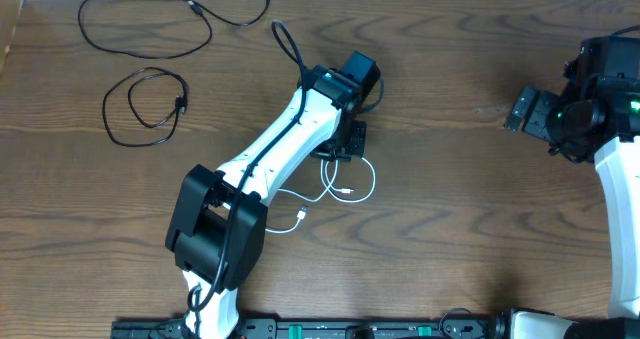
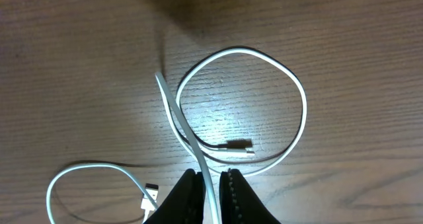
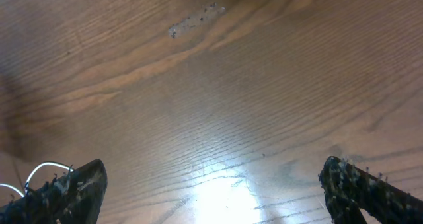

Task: Untangle cables
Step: 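Reposition the left gripper over the white cable loops and grasp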

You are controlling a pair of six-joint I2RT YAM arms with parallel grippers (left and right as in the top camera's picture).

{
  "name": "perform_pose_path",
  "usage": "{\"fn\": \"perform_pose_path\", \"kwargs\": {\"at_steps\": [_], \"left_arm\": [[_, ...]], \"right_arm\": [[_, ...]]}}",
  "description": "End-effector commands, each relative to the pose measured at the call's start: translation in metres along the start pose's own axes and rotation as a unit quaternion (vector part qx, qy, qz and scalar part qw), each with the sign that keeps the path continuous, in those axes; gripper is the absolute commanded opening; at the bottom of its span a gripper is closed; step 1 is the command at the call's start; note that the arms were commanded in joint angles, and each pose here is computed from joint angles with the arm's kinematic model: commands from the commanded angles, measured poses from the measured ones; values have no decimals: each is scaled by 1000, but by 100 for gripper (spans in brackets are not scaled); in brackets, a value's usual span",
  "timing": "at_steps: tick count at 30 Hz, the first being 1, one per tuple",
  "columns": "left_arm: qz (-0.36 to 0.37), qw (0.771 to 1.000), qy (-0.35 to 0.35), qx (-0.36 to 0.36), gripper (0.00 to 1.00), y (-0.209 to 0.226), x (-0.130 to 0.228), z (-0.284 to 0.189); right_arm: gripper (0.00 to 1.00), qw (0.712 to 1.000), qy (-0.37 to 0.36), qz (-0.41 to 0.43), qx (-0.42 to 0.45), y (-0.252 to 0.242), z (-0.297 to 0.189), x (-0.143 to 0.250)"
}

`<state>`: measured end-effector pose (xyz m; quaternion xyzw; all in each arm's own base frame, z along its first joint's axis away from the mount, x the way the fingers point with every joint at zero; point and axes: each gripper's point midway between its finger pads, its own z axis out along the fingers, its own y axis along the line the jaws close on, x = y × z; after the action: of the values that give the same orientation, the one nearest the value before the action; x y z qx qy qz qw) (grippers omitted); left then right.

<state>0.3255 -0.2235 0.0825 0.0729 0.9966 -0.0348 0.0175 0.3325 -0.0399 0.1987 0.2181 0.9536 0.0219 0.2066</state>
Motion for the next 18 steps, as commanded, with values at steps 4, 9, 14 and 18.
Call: {"fn": "perform_pose_path", "kwargs": {"at_steps": [4, 9, 14, 18], "left_arm": [[-5, 1000, 12, -8, 15, 3, 4, 7], [-5, 1000, 16, -10, 21, 4, 6, 7], [-5, 1000, 21, -13, 22, 6, 8, 10], [-5, 1000, 19, -12, 21, 5, 8, 10]], "right_arm": [[99, 1000, -4, 8, 4, -2, -1, -2], [99, 1000, -4, 9, 4, -2, -1, -2], [99, 1000, -4, 8, 4, -2, -1, -2], [99, 1000, -4, 8, 4, -2, -1, -2]]}}
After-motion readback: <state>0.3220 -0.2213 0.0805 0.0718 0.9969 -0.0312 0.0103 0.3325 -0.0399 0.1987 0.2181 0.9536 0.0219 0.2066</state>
